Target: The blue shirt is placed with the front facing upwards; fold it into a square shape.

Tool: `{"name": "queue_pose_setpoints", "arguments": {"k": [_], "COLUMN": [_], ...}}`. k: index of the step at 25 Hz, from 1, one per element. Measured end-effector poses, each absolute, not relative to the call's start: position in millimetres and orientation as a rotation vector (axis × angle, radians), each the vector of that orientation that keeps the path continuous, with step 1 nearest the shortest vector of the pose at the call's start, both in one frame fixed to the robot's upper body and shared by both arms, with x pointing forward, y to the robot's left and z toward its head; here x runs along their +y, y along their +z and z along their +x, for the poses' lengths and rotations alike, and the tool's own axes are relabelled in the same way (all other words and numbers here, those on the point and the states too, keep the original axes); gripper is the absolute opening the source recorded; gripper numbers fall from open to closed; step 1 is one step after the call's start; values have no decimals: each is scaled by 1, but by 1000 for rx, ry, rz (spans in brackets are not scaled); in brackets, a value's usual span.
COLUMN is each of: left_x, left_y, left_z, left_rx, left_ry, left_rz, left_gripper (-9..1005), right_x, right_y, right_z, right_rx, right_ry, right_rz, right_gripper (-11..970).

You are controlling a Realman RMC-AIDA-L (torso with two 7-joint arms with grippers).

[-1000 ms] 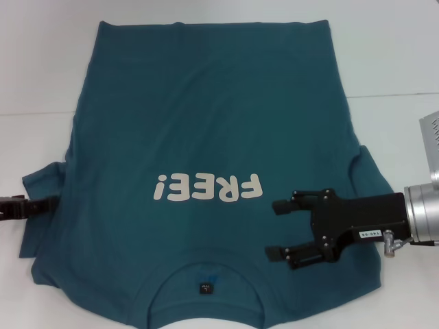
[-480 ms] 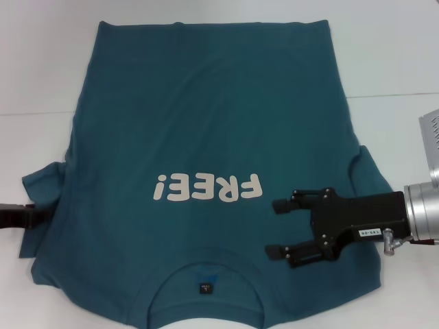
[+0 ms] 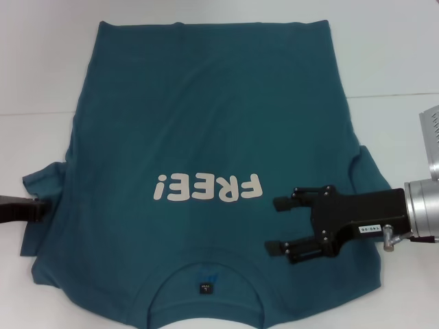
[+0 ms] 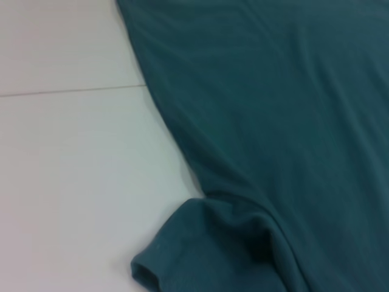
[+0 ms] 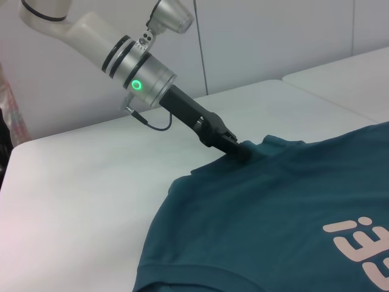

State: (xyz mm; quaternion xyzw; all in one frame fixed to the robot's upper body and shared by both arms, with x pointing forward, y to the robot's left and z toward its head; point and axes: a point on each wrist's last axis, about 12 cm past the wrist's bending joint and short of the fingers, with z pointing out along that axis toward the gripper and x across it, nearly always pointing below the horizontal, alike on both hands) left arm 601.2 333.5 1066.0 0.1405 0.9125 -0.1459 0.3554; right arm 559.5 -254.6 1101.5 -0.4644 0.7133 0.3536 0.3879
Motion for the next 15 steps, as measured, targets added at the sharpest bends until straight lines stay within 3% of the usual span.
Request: {"name": "queue_pose_setpoints", "arguments": {"k": [15], "left_x": [369], "left_y": [1101], "left_z": [606], "left_rx": [2346], "left_ry": [-301], "left_rz": [367], "left_gripper": [38], "right_x": [-256], "right_y": [1102], "right_z": [558], "right_rx": [1815], "right_ry": [906], "right_rz": [-1174], "right_gripper": [942]}}
